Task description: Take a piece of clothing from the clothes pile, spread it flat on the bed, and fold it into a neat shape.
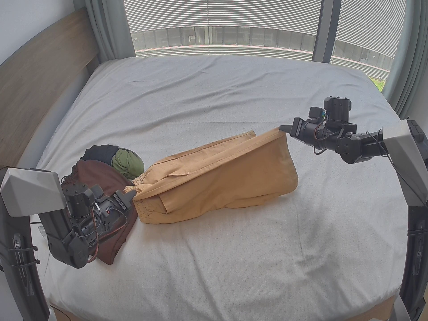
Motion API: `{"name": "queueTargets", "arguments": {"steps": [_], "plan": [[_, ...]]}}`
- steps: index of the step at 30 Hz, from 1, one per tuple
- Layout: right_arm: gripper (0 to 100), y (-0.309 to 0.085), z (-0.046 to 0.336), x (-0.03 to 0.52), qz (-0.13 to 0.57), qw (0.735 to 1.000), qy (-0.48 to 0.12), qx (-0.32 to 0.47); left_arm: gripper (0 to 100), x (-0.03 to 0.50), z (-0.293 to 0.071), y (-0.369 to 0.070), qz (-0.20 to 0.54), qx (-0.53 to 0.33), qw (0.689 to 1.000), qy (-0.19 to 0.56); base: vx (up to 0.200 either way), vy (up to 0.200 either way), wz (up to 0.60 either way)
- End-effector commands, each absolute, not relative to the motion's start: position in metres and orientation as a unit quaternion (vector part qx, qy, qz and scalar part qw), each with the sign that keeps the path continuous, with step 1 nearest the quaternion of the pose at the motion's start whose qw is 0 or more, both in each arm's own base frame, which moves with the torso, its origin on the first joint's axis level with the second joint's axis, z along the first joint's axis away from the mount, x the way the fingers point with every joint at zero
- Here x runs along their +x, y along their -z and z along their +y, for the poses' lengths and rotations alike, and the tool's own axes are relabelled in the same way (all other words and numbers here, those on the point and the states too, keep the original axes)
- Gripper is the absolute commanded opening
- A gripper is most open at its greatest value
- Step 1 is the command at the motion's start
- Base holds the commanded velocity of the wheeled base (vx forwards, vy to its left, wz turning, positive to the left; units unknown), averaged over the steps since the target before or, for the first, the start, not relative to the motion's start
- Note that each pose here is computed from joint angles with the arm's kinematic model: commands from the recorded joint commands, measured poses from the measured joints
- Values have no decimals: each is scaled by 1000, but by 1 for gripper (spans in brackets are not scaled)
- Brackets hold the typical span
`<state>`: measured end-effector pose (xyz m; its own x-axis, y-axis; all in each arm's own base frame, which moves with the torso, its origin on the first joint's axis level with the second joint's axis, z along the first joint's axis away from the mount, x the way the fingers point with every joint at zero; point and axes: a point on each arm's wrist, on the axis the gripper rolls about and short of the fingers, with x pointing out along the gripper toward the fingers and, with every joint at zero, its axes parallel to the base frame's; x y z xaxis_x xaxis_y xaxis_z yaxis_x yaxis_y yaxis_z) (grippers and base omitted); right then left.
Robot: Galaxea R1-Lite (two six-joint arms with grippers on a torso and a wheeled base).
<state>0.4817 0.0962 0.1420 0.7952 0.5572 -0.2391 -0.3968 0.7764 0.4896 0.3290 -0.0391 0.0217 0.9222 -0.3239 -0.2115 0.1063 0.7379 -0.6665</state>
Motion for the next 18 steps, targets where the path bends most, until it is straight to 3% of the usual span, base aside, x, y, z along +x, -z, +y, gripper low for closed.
{"name": "queueTargets", "arguments": {"steps": [1,18], "plan": [[0,-127,106,492,199,920,-263,212,0,333,-39,-20,153,-344,920,111,0,0,0],[0,-128,110,509,189,922,-265,211,0,345,-38,-20,136,-352,920,105,0,0,0]]}}
